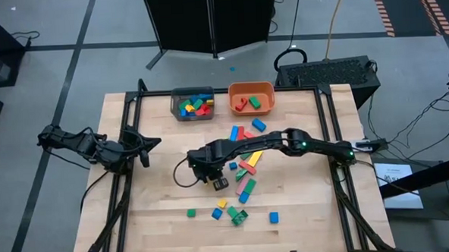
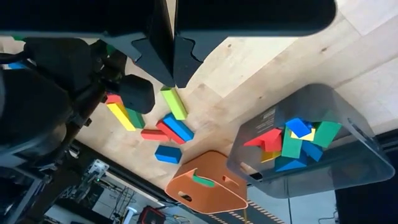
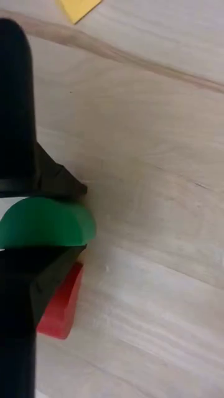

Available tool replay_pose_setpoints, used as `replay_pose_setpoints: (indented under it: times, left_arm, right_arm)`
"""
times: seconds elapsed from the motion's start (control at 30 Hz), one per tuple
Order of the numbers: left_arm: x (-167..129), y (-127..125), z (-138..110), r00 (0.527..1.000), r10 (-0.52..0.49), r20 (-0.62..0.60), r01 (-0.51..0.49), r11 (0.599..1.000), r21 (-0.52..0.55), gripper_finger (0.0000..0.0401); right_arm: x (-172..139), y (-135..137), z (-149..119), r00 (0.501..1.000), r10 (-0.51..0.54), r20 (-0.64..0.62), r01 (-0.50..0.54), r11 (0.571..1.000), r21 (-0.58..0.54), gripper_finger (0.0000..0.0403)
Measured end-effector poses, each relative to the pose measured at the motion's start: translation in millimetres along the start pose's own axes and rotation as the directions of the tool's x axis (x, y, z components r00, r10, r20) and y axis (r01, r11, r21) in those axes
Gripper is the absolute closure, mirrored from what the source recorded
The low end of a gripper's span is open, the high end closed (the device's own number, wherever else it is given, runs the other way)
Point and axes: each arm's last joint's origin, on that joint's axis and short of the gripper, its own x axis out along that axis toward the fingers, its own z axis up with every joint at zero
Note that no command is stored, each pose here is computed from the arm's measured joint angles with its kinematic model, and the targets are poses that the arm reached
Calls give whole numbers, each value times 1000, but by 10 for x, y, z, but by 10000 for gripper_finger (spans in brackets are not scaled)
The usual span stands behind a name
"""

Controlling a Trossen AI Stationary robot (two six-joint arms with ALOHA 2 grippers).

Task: Sort blocks by size
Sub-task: Put the small green block into the black bin

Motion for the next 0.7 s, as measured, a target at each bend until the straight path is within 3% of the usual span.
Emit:
replay_pose_setpoints:
  times: [0.1, 0.2, 0.33, 0.5, 0.6, 0.7]
  left_arm:
    - [0, 0, 0, 1000, 0, 0, 0, 1000, 0, 401]
    - [0, 0, 0, 1000, -2, -1, 2, 1000, 0, 401]
    - [0, 1, -2, 1000, 0, -2, 0, 1000, 2, 401]
    - [0, 3, -1, 1000, 4, 0, -4, 1000, 2, 401]
    - [0, 6, -3, 1000, 10, 2, -10, 1000, 5, 401]
    - [0, 7, -3, 1000, 13, 3, -13, 1000, 6, 401]
  right_arm:
    - [-160, -57, 49, 1000, -23, 16, 23, 999, -22, 335]
    - [-523, -229, 149, 987, -84, 137, 90, 995, -34, 335]
    - [-974, -714, 88, 914, -255, 317, 231, 966, 112, 335]
    - [-1075, -1508, -221, 829, -425, 363, 236, 855, 462, 335]
    - [-1184, -1849, -364, 759, -507, 408, 203, 780, 593, 335]
    - [-1147, -2092, -525, 743, -540, 395, 164, 719, 676, 335]
